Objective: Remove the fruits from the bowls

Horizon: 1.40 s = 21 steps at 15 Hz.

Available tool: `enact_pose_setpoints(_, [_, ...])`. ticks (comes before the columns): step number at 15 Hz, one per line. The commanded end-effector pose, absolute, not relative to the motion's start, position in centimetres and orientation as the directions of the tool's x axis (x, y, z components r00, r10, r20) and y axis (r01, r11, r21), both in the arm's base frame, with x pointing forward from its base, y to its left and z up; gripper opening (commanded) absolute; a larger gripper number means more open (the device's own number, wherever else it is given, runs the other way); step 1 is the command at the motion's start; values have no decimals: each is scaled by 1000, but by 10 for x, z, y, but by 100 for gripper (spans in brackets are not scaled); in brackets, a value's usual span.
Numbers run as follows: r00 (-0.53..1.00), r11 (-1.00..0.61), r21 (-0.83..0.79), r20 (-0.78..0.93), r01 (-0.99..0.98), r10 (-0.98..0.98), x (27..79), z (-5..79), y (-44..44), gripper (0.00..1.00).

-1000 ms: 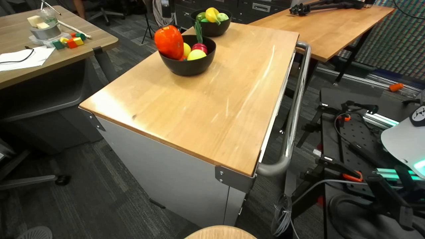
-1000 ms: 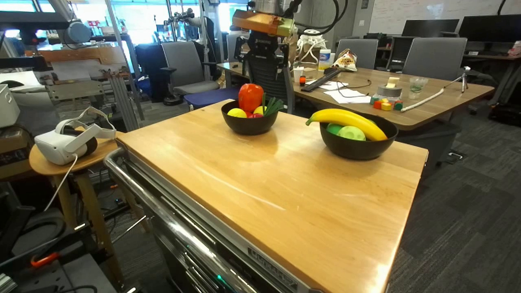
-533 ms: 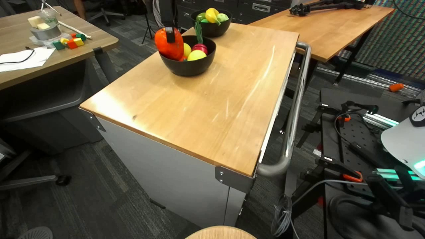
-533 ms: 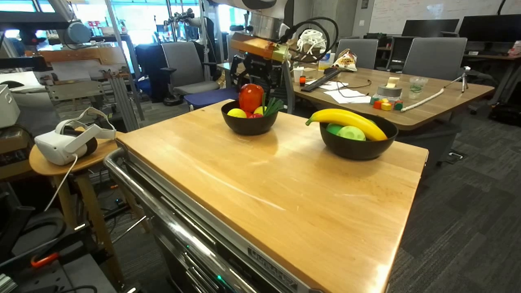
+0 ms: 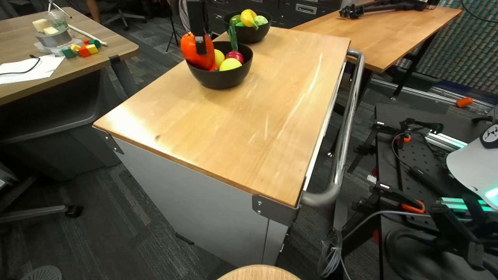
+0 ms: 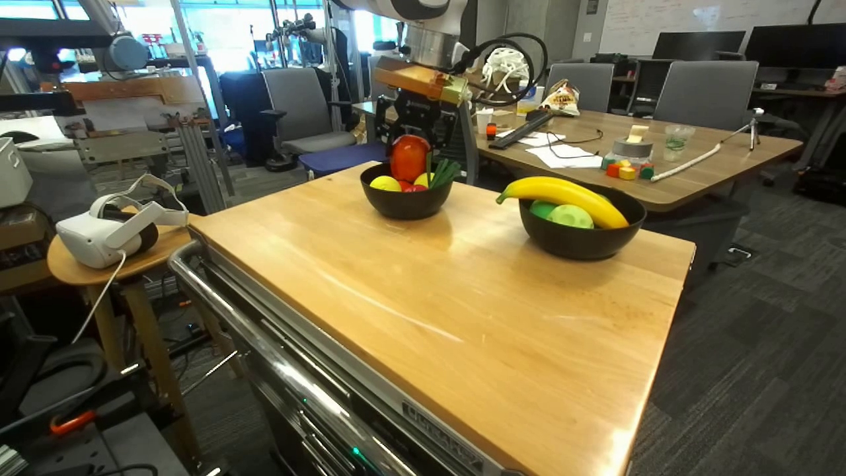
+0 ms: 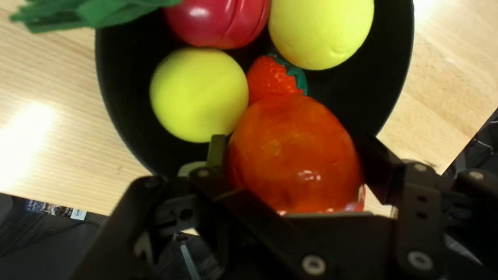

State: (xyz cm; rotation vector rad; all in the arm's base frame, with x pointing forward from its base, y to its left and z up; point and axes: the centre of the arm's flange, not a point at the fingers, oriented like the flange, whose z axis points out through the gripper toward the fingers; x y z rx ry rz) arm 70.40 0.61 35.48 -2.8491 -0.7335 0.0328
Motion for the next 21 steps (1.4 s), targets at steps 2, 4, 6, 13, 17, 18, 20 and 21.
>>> enact_pose_setpoints(2, [792,-771,-185,88,609,604,692,415,45,56])
enact_pose_setpoints(4, [721,-702,-169,104,692,685,685,437,84,56])
enact_pose_setpoints(6, [661,-646,-147,113,749,741,679,441,124,56])
enact_pose_setpoints(13, [567,-561,-84,82,824,820,671,353,201,56])
enact_pose_setpoints(17, [546,-555,55,123,830,829,671,320,202,56])
enact_pose_setpoints(18, [544,-558,87,143,825,827,672,316,201,56])
enact_pose_setpoints(20, [547,-575,136,195,807,814,675,321,198,56])
enact_pose_setpoints(21, [555,-589,145,218,795,803,676,321,196,56])
